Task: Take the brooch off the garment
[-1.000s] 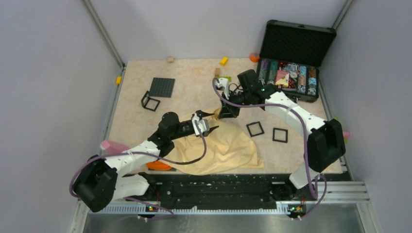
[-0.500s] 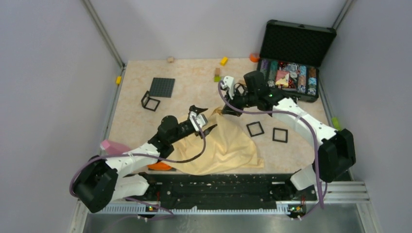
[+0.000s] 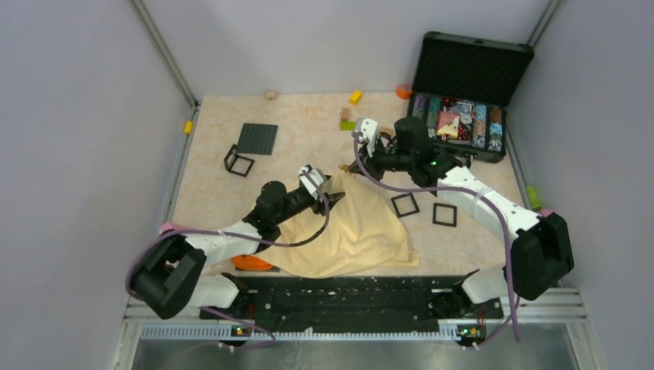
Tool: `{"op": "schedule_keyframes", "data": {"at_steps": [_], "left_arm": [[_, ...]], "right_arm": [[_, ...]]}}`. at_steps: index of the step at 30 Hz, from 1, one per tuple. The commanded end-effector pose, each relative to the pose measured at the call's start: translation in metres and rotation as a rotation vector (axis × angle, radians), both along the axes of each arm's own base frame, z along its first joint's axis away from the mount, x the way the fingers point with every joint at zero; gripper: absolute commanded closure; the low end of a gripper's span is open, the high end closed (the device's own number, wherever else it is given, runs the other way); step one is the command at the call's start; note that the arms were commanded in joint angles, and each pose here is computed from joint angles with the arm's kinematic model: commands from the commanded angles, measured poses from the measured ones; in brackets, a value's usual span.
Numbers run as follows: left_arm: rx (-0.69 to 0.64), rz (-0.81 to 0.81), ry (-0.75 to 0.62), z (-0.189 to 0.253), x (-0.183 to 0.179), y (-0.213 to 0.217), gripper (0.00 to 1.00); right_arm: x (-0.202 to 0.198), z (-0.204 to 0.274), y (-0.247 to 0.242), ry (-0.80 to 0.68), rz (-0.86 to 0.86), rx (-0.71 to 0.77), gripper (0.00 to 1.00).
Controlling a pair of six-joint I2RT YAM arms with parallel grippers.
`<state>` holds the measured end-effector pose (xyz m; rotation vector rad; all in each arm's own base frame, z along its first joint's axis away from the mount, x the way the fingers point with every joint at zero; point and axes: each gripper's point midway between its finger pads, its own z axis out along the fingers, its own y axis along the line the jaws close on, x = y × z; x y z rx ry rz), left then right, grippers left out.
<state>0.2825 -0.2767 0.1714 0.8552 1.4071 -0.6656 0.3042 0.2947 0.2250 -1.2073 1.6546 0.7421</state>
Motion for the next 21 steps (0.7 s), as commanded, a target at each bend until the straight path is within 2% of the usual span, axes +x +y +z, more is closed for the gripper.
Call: {"op": "schedule_keyframes", "data": {"at_steps": [1,6,10,12,17,21], "left_arm": [[-0.080,-0.026,-0.075,0.041,0.012,-0.014,0.38],[-0.087,-0.028,-0.086,0.046,0.017,-0.018,0.56],[-0.071,-0.092,-0.064,0.043,0.013,-0.028,0.87],[-0.050,-0.142,-0.045,0.038,0.009,-0.036,0.98],[-0.024,-0.229,-0.014,0.030,0.003,-0.047,1.00],[-0.028,-0.123,0.032,0.019,0.012,-0.034,1.00]], "right_arm": [[0.002,0.047,0.004,-0.129,0.008,0.116,1.00],[0.002,0.048,0.005,-0.138,0.009,0.124,1.00],[0.005,0.050,0.006,-0.150,0.001,0.141,1.00],[0.008,0.052,0.009,-0.156,-0.003,0.159,1.00],[0.022,0.065,0.017,-0.200,-0.053,0.225,1.00],[0.055,0.083,0.004,-0.228,-0.250,0.263,1.00]]}}
